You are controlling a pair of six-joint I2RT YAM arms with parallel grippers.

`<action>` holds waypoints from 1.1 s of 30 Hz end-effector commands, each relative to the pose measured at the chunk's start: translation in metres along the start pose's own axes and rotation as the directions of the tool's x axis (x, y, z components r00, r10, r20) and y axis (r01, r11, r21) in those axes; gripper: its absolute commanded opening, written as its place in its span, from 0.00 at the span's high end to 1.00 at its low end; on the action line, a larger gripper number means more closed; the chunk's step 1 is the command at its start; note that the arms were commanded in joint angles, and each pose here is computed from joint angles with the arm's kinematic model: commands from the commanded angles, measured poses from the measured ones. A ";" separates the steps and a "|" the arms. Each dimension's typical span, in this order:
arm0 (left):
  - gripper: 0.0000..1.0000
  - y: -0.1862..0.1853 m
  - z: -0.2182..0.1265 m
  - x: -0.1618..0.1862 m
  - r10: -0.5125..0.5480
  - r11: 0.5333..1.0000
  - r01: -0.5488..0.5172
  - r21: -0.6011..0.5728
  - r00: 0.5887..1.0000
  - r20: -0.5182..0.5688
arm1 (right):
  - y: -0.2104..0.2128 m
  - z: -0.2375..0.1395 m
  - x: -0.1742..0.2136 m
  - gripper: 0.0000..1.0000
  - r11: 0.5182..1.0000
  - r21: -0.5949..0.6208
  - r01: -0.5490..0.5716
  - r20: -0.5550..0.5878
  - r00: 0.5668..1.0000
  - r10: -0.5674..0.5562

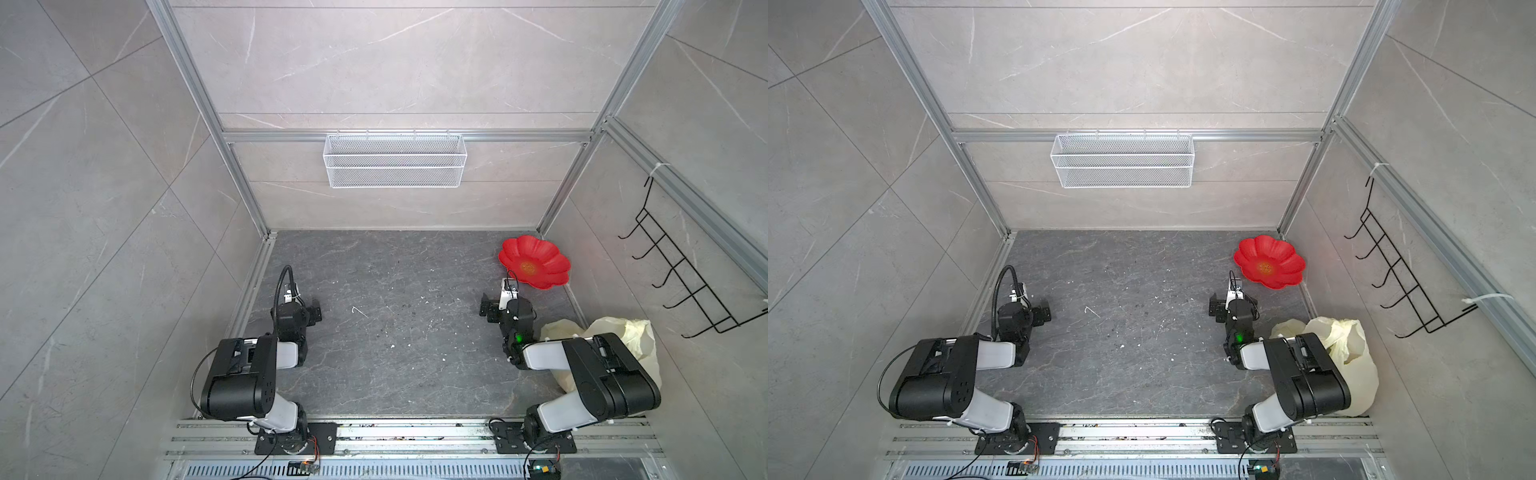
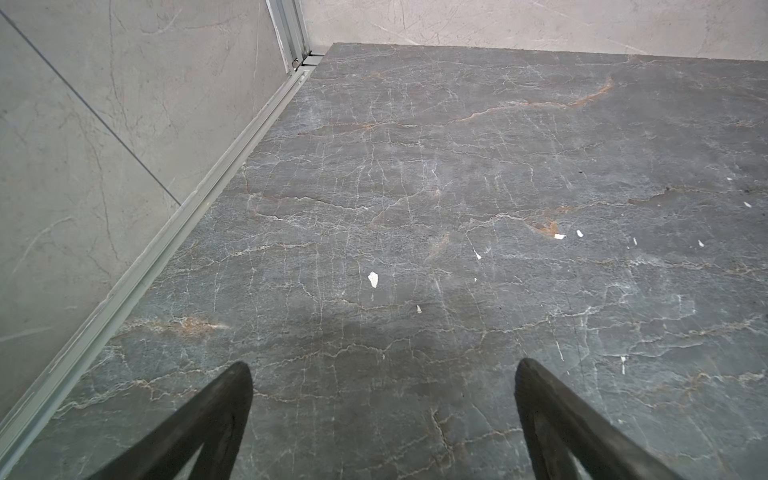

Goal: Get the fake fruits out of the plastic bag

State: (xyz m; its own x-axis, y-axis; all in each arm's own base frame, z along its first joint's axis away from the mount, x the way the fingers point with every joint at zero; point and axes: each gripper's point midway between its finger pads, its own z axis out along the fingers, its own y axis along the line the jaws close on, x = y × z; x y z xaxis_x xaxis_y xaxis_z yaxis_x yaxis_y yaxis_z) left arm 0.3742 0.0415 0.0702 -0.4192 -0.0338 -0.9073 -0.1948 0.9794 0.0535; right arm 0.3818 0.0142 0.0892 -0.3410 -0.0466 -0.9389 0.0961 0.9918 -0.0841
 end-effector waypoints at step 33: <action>0.00 -0.016 -0.015 -0.028 0.033 0.998 -0.038 0.050 0.994 0.100 | 0.017 -0.004 -0.008 0.00 0.994 -0.104 0.034 0.033 0.999 -0.031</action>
State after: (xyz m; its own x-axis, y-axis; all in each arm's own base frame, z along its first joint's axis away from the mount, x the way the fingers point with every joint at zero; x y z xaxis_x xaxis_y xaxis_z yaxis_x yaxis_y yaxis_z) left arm 0.3738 0.0341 0.0738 -0.4126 -0.0217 -0.9107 -0.1724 0.9835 0.0547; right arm 0.3824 0.0200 0.0891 -0.3402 -0.0520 -0.9389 0.0628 0.9950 -0.0779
